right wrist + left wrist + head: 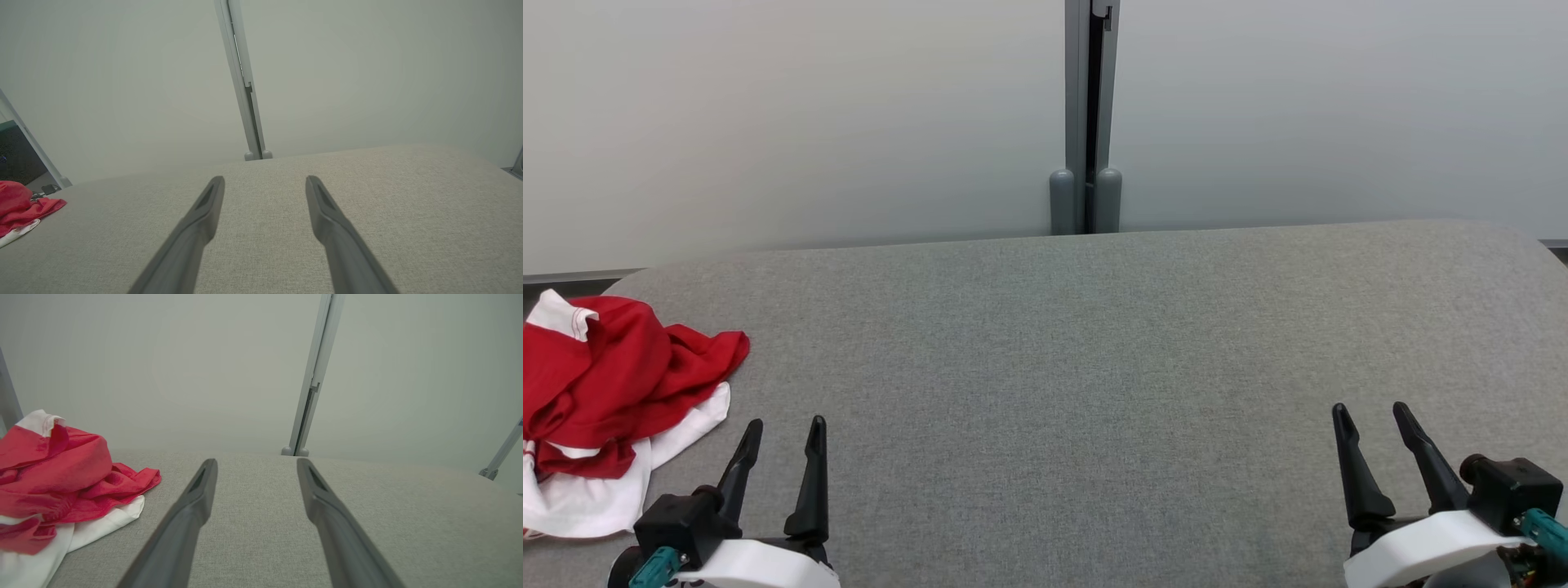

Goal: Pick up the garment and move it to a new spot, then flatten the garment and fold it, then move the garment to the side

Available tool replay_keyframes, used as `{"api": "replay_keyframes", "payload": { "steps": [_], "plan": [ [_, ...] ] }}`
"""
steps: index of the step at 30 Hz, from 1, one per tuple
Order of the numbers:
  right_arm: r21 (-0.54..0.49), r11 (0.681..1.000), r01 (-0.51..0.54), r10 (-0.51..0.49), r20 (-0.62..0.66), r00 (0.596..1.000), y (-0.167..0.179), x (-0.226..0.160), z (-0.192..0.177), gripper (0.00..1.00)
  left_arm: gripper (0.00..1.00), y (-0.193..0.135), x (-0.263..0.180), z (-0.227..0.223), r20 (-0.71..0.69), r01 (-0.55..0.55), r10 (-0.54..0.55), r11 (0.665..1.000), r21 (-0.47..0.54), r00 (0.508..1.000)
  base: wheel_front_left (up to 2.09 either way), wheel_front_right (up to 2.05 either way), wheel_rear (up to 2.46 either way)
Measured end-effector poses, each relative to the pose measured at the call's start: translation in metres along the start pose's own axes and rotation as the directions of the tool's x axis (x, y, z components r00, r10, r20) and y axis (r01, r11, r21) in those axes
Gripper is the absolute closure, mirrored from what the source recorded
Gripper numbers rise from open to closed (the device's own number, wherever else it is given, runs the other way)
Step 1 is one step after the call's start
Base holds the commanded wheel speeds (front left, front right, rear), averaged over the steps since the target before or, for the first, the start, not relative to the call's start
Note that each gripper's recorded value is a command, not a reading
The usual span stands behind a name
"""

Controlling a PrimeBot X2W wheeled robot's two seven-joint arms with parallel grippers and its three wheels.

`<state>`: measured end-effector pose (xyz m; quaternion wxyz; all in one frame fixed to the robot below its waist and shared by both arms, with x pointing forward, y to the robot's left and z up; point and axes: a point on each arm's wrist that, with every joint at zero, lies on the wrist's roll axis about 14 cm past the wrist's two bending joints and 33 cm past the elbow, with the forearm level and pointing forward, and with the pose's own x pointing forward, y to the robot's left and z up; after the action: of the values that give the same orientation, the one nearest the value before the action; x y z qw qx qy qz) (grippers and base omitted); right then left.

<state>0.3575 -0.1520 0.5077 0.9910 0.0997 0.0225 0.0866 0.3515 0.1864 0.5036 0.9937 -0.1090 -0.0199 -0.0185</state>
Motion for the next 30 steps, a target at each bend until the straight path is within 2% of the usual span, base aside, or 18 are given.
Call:
{"api": "replay_keyframes", "payload": {
  "steps": [12, 30],
  "plan": [
    [-0.073, 0.997, -0.014, 0.014, -0.011, 1.0, 0.006, -0.003, -0.004, 0.0, 0.0, 0.0, -0.004, -0.009, -0.016, 0.012, -0.011, 0.997, 0.072, 1.0, 0.0, 0.0, 0.0],
    [-0.126, 0.992, -0.024, 0.022, -0.023, 0.999, 0.01, -0.005, -0.01, 0.0, 0.0, -0.002, -0.007, -0.017, -0.037, 0.035, -0.029, 0.988, 0.152, 0.999, 0.0, 0.0, 0.0]
  ]
}}
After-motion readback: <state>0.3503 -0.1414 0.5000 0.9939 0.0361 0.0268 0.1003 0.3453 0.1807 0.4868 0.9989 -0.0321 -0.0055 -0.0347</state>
